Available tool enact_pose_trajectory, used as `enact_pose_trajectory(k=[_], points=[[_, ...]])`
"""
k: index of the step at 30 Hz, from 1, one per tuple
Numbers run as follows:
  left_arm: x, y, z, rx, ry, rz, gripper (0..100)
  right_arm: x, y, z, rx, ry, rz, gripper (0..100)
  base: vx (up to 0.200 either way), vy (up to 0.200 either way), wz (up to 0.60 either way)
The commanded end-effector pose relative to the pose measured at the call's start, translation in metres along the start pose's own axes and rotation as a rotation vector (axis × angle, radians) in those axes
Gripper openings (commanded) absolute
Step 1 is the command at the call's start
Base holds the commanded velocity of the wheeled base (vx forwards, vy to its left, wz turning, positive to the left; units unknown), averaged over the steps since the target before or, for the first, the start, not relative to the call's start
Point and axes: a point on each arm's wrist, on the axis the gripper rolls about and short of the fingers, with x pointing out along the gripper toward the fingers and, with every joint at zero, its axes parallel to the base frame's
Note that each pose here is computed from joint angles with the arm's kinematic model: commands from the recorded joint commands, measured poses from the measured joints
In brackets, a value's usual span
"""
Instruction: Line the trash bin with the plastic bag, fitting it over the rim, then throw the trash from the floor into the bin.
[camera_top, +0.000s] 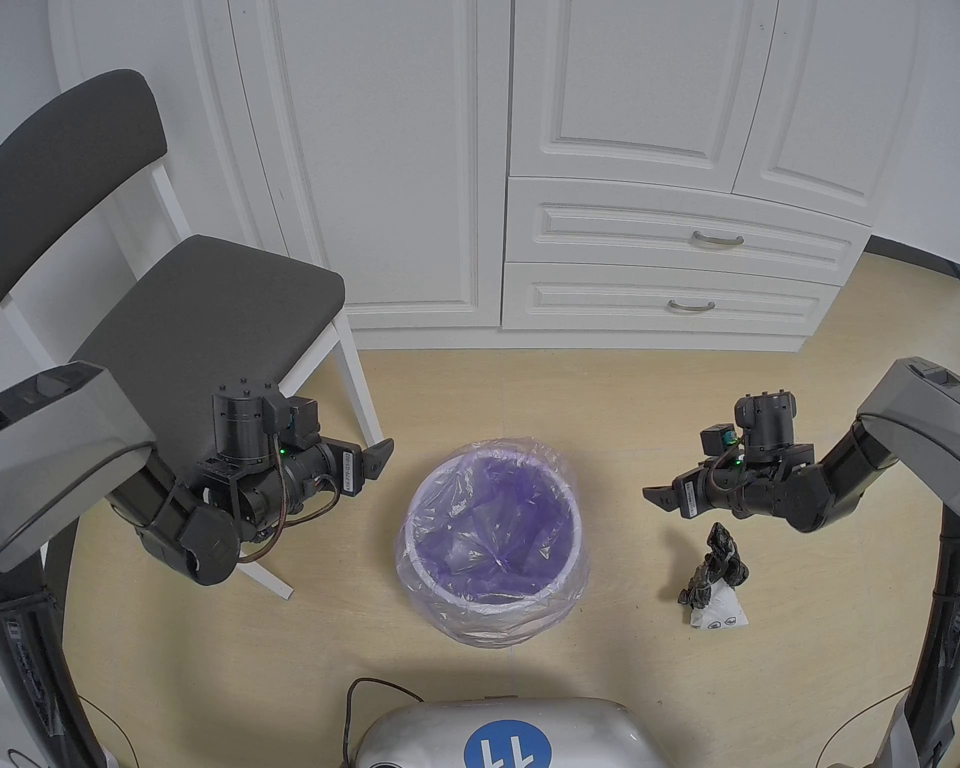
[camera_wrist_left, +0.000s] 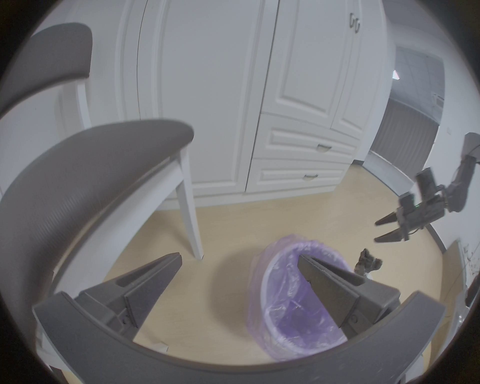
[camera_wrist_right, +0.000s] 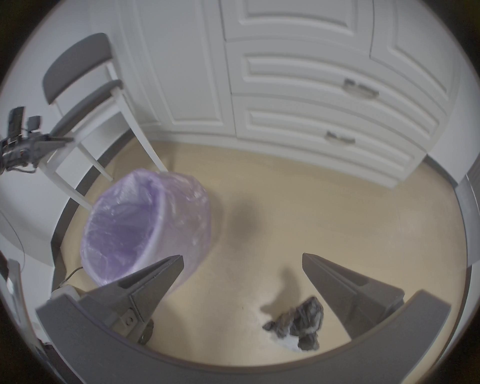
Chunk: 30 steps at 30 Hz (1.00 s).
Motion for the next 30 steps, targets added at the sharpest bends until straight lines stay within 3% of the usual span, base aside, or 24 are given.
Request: enact_pose_trajectory(k=[1, 7, 14, 23, 30], points=[[-0.051, -0.022, 0.039, 0.028, -0.179, -0.094, 100, 0.03, -0.078, 0.006, 0.219, 0.239, -0.009, 100, 0.0, 0.0, 0.0], [-0.057, -0.022, 0.048, 0.027, -0.236, -0.089, 100, 0.06, -0.108, -0.012, 0.318, 0.349, -0.03, 100, 0.0, 0.0, 0.0], [-0.061, -0.007, 0.054, 0.022, -0.257, -0.049, 100, 0.108, -0.14, -0.067, 0.387, 0.408, -0.063, 100, 0.0, 0.0, 0.0], [-0.068, -0.005, 0.059, 0.022, -0.279, -0.044, 100, 0.13, -0.138, -0.097, 0.401, 0.449, -0.072, 100, 0.0, 0.0, 0.0], [-0.073, -0.005, 0.062, 0.022, -0.29, -0.041, 100, 0.136, -0.129, -0.098, 0.419, 0.455, -0.082, 100, 0.0, 0.0, 0.0]])
